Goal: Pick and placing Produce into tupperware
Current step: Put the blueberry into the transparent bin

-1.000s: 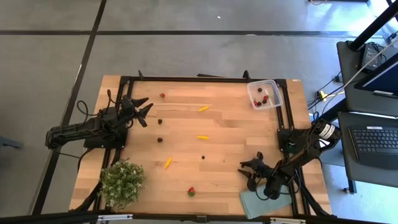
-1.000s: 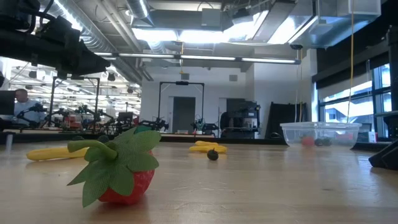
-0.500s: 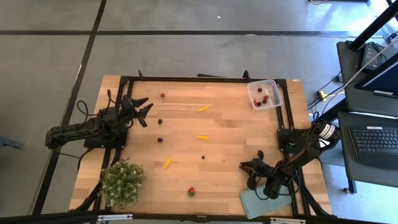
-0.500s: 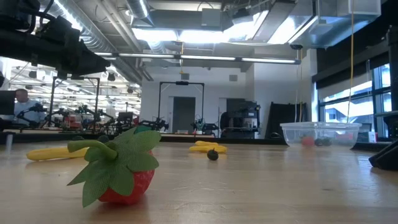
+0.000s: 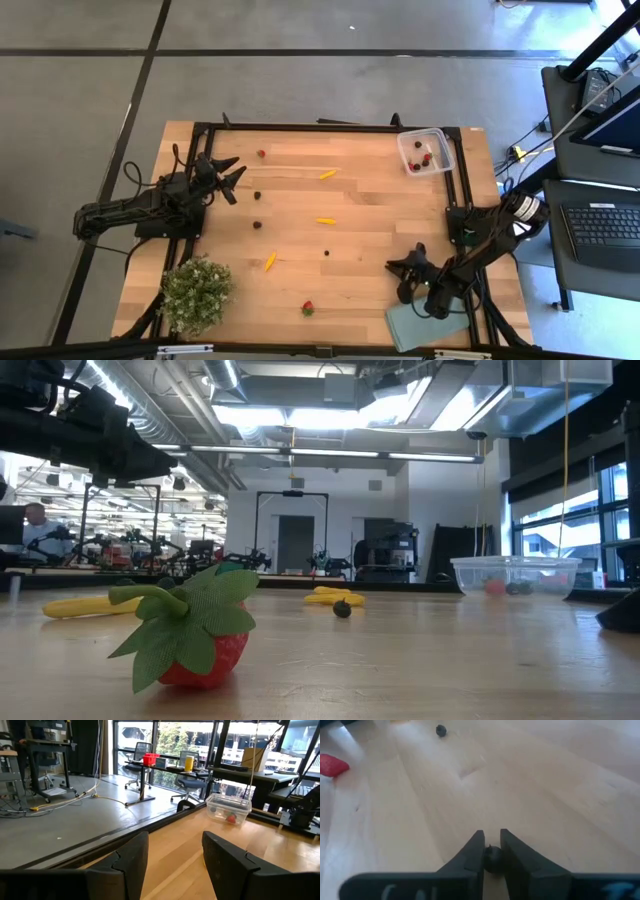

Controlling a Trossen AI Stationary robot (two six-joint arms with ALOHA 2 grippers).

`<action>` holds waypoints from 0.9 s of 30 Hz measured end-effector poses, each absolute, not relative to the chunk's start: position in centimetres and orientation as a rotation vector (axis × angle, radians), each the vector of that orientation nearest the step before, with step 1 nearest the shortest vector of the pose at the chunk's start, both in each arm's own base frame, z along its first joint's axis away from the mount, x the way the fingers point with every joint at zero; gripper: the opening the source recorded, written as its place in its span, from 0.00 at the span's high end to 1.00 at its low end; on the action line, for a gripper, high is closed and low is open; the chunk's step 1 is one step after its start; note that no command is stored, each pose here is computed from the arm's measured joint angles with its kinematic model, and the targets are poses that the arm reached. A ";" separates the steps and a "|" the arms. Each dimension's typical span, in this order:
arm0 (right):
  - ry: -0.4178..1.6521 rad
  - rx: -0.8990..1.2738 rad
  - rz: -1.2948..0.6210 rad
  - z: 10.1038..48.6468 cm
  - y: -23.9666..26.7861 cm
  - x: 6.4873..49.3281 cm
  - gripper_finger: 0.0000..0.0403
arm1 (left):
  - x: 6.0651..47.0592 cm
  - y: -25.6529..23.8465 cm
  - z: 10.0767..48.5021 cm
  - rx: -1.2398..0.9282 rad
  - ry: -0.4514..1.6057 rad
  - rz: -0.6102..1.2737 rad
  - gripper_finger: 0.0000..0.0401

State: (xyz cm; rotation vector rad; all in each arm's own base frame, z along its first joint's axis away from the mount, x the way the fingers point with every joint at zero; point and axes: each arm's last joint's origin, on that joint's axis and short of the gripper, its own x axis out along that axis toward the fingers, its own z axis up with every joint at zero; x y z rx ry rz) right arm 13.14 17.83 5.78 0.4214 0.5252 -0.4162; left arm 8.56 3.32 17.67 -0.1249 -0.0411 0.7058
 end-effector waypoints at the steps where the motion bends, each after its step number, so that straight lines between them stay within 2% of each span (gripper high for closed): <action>1: 0.522 0.442 -0.413 6.1 17.8 13.1 0.88 | 8.6 3.3 17.7 -0.125 -0.041 0.706 0.55; 4: 0.562 0.541 -0.427 7.3 17.5 13.7 0.88 | 8.6 3.3 17.7 -0.125 -0.041 0.706 0.55; 13: 0.607 0.655 -0.465 11.7 15.0 14.7 0.88 | 8.6 3.3 17.7 -0.124 -0.041 0.706 0.55; 19: 0.503 0.760 -0.473 15.6 12.5 15.7 0.88 | 8.6 3.3 17.7 -0.125 -0.041 0.705 0.55; 27: 0.323 0.654 -0.499 20.6 7.1 16.4 0.88 | 8.6 3.3 17.7 -0.124 -0.041 0.706 0.55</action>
